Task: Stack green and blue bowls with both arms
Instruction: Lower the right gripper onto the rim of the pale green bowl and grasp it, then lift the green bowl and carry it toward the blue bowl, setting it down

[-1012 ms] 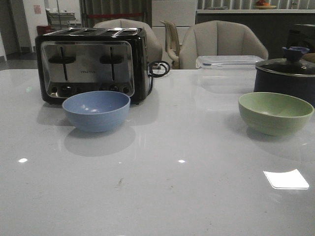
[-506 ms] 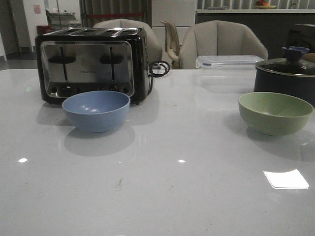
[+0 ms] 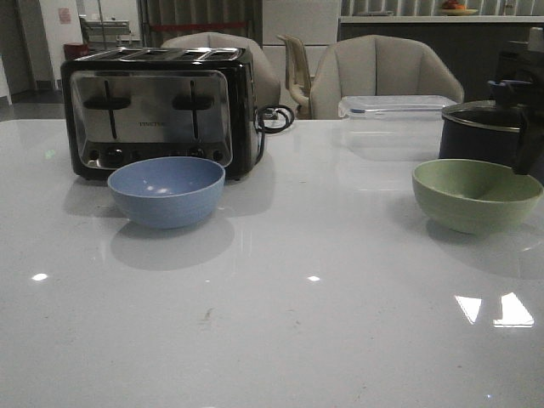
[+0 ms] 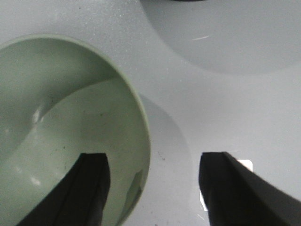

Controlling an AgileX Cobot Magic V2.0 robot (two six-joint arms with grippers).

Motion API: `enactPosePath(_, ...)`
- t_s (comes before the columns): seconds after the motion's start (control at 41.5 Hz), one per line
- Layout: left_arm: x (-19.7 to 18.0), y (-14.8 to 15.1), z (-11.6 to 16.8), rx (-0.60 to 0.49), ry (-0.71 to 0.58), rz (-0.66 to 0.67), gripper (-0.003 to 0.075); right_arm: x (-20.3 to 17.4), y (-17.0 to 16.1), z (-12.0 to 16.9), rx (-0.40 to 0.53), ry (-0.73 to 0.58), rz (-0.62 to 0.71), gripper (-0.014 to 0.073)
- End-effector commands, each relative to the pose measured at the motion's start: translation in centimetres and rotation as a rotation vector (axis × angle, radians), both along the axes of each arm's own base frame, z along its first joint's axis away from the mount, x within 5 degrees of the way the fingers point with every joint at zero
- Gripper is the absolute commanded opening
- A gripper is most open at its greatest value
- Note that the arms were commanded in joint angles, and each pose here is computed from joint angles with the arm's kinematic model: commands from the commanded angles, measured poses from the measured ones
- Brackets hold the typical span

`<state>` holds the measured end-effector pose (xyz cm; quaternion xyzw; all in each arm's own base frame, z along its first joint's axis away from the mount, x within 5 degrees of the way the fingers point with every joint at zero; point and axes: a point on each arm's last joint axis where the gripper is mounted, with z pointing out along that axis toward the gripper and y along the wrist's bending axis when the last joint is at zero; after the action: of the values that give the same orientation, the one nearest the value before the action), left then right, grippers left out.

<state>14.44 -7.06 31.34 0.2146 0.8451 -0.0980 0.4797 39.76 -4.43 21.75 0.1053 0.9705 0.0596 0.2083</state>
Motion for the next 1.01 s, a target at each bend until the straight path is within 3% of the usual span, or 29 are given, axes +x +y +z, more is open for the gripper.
enactPosePath(0.0,0.3,-0.3,1.9,-0.060,-0.107,-0.008,0.0583,1.2,-0.4,2.2,-0.012,-0.108,-0.005,0.0517)
enactPosePath(0.12,0.3,-0.3,1.9,-0.060,-0.107,-0.008,0.0583,1.9,-0.5,1.5,-0.012,-0.101,-0.004,0.0478)
enactPosePath(0.289,0.3,-0.3,1.9,-0.060,-0.107,-0.008,0.0583,2.1,-0.6,1.3,-0.014,-0.104,-0.003,0.0272)
enactPosePath(0.506,0.3,-0.3,1.9,-0.060,-0.107,-0.008,0.0583,1.9,-0.5,1.4,-0.014,-0.085,0.016,0.0102)
enactPosePath(0.699,0.3,-0.3,1.9,-0.060,-0.107,-0.008,0.0583,0.9,0.0,3.8,-0.014,-0.113,0.061,0.0054)
enactPosePath(0.988,0.3,-0.3,1.9,-0.060,-0.107,-0.008,0.0583,-3.1,4.2,11.3,-0.052,-0.240,0.237,0.0054)
